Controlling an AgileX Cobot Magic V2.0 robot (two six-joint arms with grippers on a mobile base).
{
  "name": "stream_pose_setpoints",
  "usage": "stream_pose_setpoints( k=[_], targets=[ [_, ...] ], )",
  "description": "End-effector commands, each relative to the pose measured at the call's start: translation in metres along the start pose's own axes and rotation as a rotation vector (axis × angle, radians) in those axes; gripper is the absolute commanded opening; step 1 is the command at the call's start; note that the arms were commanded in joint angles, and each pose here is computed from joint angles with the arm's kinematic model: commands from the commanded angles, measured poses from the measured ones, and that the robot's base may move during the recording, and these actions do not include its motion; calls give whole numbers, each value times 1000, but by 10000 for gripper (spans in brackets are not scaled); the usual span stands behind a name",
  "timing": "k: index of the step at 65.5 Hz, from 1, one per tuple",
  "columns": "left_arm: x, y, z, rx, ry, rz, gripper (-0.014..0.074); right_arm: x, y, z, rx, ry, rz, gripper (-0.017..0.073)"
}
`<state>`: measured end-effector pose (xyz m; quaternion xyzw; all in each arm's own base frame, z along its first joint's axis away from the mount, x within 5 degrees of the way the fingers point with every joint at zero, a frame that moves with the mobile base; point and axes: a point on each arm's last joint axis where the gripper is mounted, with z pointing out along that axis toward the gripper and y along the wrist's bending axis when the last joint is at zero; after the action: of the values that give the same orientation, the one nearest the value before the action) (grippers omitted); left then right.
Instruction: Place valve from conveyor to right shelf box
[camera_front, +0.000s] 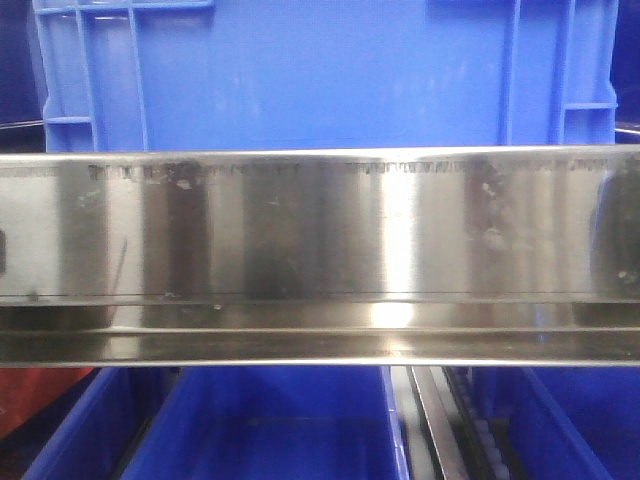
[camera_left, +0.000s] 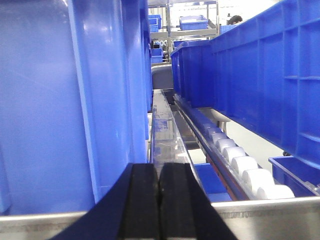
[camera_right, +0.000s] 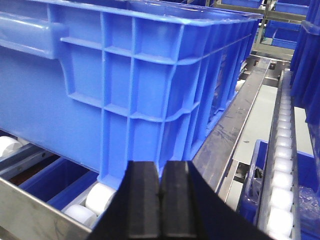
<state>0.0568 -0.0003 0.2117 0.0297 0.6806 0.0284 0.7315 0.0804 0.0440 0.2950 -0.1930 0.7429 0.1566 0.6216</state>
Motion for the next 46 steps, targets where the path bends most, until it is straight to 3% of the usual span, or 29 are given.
stream_pose_setpoints(
  k=[1,29,34,46],
  targets=[
    [-3,1,-1,-6,-32,-14,-111,-2,0,-1,3,-27,-8,-158],
    [-3,1,-1,-6,-32,-14,-111,-1,-2,-2,20,-28,-11,-158],
    [-3,1,-1,-6,-32,-14,-111,2,-6,-4,68,-50,-4,-158],
    [-3,1,-1,-6,-32,-14,-111,27,-18,-18,270,-114,37,-158]
  ],
)
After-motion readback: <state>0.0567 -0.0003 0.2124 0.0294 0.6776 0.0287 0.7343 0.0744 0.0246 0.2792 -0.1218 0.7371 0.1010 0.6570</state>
